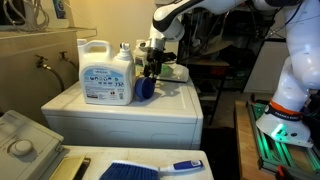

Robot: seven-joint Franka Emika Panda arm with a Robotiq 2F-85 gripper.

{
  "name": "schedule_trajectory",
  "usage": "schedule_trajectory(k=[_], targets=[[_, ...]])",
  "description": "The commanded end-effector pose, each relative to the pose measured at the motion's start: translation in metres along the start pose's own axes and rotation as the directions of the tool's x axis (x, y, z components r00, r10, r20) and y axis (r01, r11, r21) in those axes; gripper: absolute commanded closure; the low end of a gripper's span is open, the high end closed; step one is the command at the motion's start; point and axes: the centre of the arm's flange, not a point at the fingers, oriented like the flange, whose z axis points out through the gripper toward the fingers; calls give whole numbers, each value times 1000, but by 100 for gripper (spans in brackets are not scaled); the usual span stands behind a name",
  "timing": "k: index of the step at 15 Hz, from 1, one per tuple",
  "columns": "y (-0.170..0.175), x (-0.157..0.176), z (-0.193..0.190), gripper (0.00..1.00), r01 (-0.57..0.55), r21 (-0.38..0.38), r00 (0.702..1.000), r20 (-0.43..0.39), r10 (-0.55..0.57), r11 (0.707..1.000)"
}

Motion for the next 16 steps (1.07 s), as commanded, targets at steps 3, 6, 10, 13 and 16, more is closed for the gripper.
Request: schedule_trajectory(k=[3,6,10,13,16], targets=[[12,13,12,48,92,19,995,-27,-91,996],[2,22,9,71,83,13,996,-18,-83,996],[-29,35,-9,98,56,-23,998,26,-55,998],[-56,46,-29,100,-7,-123,992,123,23,992],[-79,55,-45,98,-39,-242,975,205,91,969]])
